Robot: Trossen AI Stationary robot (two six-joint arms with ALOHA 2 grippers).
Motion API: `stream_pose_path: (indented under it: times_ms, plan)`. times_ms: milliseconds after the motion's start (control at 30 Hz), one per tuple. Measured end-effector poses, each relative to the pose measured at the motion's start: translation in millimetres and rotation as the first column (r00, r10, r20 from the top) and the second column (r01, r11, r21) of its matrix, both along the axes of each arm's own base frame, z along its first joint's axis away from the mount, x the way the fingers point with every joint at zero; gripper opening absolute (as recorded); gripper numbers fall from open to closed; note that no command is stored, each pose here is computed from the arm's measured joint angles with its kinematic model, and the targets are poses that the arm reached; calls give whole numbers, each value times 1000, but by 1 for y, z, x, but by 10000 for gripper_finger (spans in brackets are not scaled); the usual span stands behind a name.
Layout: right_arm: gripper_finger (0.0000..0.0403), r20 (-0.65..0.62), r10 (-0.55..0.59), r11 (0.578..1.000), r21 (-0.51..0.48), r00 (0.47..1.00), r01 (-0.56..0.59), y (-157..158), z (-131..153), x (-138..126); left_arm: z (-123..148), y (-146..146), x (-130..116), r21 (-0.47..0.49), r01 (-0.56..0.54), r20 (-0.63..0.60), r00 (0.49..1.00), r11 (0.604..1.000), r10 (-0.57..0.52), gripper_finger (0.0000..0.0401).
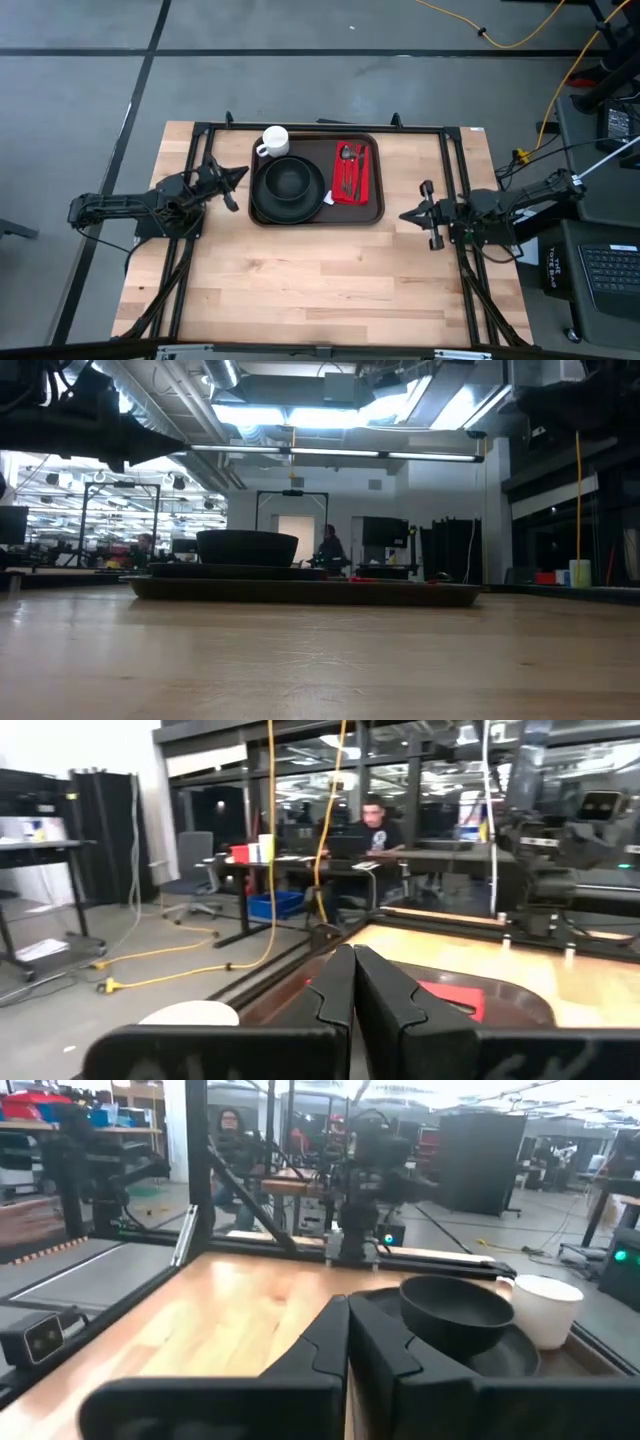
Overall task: Set up tray
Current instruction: Return to Home Position
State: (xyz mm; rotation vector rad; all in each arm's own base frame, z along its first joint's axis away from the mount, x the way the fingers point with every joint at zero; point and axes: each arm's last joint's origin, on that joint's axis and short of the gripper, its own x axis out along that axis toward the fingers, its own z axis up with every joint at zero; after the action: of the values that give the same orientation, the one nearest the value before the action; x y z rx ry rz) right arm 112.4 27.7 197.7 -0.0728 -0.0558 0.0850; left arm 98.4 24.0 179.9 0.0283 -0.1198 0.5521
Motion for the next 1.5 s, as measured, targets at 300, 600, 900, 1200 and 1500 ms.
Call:
stream_pose_path:
  times_ms: [300, 600, 900, 1200, 1500]
  plan:
    - [6, -8, 204, 979, -32, 979, -204, 6, -3, -1, 0, 0, 0, -3, -13, 1, 1000, 1000, 13, 3]
    - [40, -30, 219, 958, 199, 975, -208, 6, -4, -1, 0, 0, 0, -4, -13, 2, 1000, 1000, 13, 3]
    - [49, -13, 257, 964, 80, 966, -255, 8, -3, -3, 0, 0, 0, -4, -13, 2, 1000, 1000, 13, 3]
    - [47, 23, 261, 965, 15, 965, -261, 4, -24, -18, 0, 0, 0, -4, -13, 2, 1000, 1000, 13, 3]
    - [46, -18, 253, 967, 15, 967, -253, 3, -29, -20, 0, 0, 0, -4, -13, 2, 1000, 1000, 13, 3]
